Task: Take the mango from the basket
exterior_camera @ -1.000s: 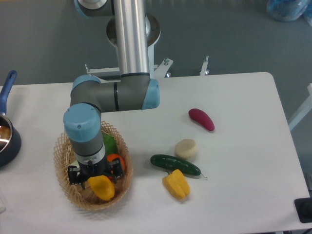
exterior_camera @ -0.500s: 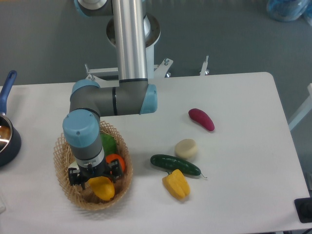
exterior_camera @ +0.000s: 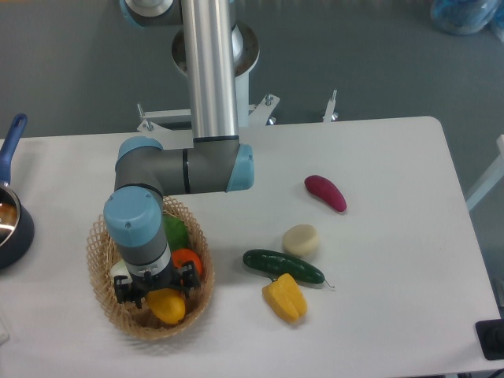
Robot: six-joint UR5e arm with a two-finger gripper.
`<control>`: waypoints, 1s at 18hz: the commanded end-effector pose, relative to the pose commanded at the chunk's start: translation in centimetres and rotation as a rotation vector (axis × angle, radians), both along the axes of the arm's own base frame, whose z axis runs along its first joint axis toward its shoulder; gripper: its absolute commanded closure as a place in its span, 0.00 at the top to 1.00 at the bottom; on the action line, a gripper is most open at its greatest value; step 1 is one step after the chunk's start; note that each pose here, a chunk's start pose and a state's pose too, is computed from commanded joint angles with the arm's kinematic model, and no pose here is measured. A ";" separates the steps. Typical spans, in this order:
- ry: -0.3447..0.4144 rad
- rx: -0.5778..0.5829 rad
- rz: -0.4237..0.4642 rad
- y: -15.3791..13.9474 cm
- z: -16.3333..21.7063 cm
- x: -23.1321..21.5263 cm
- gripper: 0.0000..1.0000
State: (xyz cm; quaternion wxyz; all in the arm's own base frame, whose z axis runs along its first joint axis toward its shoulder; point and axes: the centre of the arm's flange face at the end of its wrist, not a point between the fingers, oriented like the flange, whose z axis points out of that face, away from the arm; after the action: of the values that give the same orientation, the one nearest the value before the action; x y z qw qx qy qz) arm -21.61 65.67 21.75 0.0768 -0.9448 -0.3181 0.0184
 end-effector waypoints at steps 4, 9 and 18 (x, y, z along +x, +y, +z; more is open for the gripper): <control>0.009 0.005 -0.002 0.1 0.6 -0.1 0.50; 0.042 0.032 -0.010 0.3 3.5 -0.4 0.41; 0.164 0.083 -0.216 -3.1 12.3 -4.3 0.41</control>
State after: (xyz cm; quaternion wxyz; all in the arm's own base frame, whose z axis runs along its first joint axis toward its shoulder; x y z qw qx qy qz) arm -25.91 62.57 34.08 0.1432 -0.9648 -0.2077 0.0737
